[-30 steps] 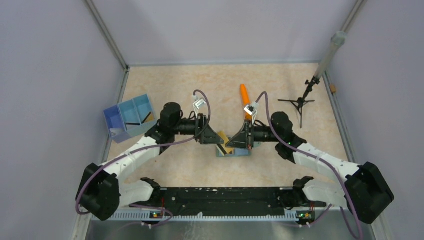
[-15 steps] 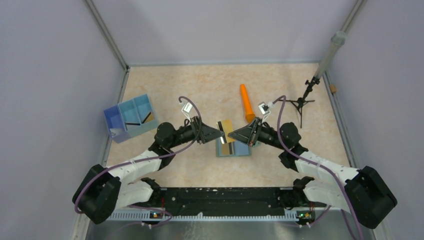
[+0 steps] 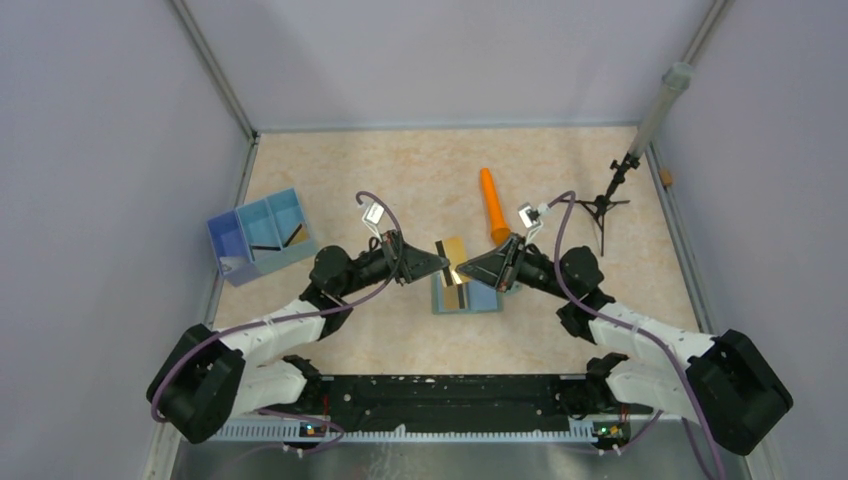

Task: Put the credit cards into the card holder
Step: Insert the credit card into the card holder.

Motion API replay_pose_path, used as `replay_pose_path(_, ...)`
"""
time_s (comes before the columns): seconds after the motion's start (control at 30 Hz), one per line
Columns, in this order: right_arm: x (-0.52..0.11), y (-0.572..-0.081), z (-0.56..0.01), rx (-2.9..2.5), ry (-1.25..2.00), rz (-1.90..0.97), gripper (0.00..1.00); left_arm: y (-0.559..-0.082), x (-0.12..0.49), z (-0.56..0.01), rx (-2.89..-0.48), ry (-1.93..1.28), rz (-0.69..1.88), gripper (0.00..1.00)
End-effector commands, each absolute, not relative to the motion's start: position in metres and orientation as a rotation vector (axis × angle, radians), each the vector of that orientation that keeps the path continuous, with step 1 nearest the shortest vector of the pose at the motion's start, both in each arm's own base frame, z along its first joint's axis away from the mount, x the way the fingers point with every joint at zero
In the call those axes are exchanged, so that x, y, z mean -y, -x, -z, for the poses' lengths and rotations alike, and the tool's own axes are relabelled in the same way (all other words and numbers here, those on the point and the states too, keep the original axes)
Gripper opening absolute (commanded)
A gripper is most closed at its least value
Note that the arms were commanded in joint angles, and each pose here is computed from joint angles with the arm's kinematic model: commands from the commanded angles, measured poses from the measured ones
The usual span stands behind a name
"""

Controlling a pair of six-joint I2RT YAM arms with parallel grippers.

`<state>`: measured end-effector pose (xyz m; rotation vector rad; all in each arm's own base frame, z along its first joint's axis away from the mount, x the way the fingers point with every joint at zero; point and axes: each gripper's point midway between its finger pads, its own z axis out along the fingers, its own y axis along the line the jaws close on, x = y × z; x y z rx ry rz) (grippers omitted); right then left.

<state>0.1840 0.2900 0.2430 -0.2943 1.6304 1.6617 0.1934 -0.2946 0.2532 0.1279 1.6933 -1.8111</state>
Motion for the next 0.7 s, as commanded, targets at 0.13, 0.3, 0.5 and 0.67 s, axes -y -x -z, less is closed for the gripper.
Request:
replay_pose_path(0.13,-0.289,-0.196,-0.230,-1.732,0.295,-1.554,0.35,-0.200,0.300,-0.244,-1.754,-0.160,1.719,0.00)
replay_pose_path(0.3,-0.248,-0.234,-0.190,-1.964,0.134,-1.192,0.64,-0.224,0.286,-0.199,-1.951,-0.029,1.461,0.00)
replay_pose_path(0.5,-0.182,-0.251,-0.122,-2.274,-0.027,-0.693,0.72,-0.231,0.292,-0.163,-2.104,-0.013,1.387,0.00)
replay_pose_path(0.67,-0.156,-0.256,-0.091,-2.365,-0.084,-0.492,0.72,-0.236,0.300,-0.134,-2.208,0.019,1.385,0.00)
